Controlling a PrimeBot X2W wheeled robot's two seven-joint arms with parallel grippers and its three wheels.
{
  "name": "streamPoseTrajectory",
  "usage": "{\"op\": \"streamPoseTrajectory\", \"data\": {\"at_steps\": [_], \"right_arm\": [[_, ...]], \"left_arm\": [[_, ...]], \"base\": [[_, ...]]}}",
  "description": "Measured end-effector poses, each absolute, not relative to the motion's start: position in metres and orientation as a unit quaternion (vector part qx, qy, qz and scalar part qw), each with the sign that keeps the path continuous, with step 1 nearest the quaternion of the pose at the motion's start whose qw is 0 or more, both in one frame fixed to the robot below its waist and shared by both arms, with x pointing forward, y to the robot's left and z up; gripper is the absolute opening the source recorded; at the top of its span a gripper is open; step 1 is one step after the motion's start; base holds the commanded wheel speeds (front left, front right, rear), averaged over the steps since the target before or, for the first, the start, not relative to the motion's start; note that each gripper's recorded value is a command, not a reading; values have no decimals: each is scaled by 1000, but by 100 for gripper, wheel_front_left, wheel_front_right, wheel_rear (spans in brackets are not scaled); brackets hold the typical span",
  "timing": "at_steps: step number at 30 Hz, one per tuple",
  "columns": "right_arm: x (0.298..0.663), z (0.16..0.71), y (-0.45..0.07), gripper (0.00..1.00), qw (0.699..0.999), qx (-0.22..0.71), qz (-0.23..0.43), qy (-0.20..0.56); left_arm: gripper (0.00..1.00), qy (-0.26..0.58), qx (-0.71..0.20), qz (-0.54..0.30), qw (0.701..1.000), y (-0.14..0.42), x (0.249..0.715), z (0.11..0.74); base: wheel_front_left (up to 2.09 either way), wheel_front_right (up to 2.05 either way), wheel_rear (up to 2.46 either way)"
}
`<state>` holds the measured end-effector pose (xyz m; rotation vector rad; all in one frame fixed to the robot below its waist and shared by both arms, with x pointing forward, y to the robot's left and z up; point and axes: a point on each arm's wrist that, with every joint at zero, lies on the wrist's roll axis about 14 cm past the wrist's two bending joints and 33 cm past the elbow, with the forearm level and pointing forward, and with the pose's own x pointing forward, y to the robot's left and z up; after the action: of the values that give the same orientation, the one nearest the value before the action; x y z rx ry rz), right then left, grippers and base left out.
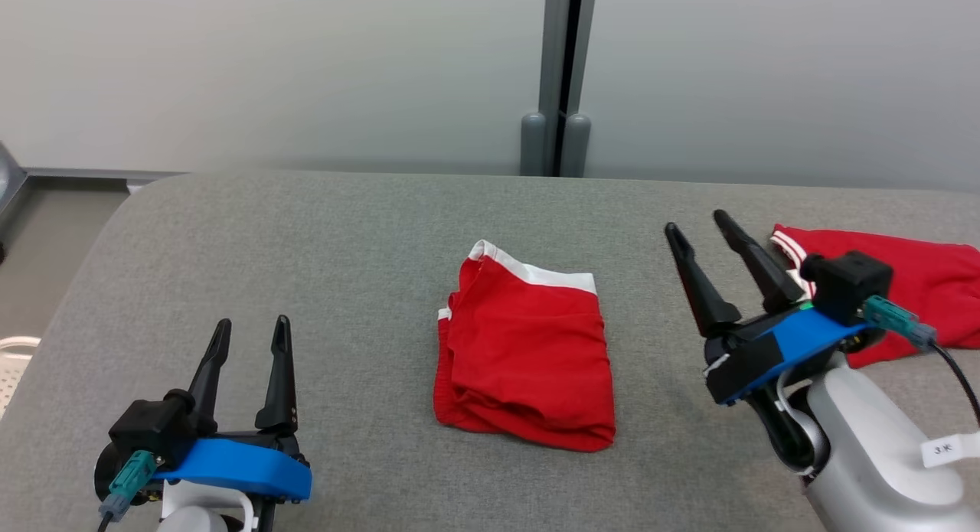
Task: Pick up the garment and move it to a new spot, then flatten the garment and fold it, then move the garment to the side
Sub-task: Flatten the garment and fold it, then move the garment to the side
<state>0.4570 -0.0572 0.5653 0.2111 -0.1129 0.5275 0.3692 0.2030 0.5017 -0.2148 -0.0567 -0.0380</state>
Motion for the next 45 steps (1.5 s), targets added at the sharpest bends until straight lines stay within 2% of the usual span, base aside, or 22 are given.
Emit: {"op": "streamPoseTrajectory", "data": {"at_steps": [8,18,38,42,45], "right_arm": [[435,556,-139,100,983,73,151,-73],[402,515,-160,100,991,91,93,-35],[399,498,-155,100,993,81,91,-12],[402,481,-145,100,990,95,98,22],[416,478,-120,100,985,109,127,51]], "left_arm": [[100,-41,-96,-45,994,186,377,512],[100,-36,-91,-58,994,175,379,509],[100,-24,-88,-60,994,172,380,501],[100,-18,-89,-60,994,172,380,496],[100,-15,-89,-61,994,171,382,494]], "base": [[0,0,0],[0,0,0],[0,0,0],[0,0,0],[0,0,0]]}}
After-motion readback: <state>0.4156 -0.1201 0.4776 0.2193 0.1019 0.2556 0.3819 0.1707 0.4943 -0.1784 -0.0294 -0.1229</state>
